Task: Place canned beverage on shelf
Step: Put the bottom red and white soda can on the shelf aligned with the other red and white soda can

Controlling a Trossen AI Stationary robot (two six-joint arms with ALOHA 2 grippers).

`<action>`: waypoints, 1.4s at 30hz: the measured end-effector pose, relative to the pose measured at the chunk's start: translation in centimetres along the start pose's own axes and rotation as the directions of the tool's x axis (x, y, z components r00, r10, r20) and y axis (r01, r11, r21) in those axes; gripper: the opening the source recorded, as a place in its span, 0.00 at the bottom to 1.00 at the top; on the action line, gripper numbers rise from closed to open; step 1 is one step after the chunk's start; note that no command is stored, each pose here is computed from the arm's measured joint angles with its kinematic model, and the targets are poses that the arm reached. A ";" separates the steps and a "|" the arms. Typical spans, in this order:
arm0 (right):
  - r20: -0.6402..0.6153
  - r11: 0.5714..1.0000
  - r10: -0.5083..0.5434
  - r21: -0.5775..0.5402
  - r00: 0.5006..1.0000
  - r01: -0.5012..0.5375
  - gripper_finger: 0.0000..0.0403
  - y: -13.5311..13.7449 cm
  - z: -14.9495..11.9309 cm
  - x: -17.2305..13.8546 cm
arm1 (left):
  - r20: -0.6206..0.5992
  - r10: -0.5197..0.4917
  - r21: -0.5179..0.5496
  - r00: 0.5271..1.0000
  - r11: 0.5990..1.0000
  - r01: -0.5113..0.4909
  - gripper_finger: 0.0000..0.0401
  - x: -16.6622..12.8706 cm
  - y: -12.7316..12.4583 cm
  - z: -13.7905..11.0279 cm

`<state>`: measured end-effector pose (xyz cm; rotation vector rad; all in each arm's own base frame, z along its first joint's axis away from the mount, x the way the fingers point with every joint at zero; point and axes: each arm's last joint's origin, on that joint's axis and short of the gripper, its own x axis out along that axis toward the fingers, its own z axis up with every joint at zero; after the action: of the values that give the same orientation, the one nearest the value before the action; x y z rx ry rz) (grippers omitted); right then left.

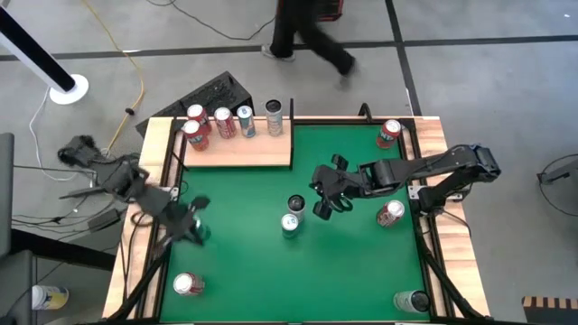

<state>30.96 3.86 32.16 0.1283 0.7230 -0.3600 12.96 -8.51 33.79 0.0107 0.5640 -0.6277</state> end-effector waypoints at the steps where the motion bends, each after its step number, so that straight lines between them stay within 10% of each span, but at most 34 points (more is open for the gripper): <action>1: 0.003 1.000 0.003 -0.001 1.000 -0.003 0.06 0.1 0.0 0.0 | -0.013 -0.039 0.018 0.999 0.999 0.039 0.00 0.3 -0.9 -0.1; 12: 0.063 0.997 0.025 0.066 0.998 -0.029 0.06 0.3 0.6 -0.1 | -0.106 -0.257 0.065 0.961 0.962 0.265 0.00 5.3 -9.1 -2.5; 19: 0.077 0.996 0.026 0.083 0.997 -0.032 0.06 0.2 0.8 0.0 | -0.134 -0.067 0.099 0.989 0.992 0.080 0.05 7.7 -9.4 -3.4; 34: 0.075 0.995 -0.004 0.102 0.997 -0.004 0.06 -0.8 1.1 0.4 | -0.139 -0.005 -0.237 0.990 0.971 -0.028 0.55 8.6 -6.5 -2.5; 42: 0.076 0.996 0.010 0.086 0.997 -0.017 0.06 -0.3 1.0 0.2 | -0.142 -0.028 -0.243 0.990 0.970 -0.008 0.72 7.5 -6.9 -1.0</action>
<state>31.60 3.27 32.75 0.2007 0.6322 -0.3817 13.59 -18.13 30.22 -0.1790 0.7790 -0.5668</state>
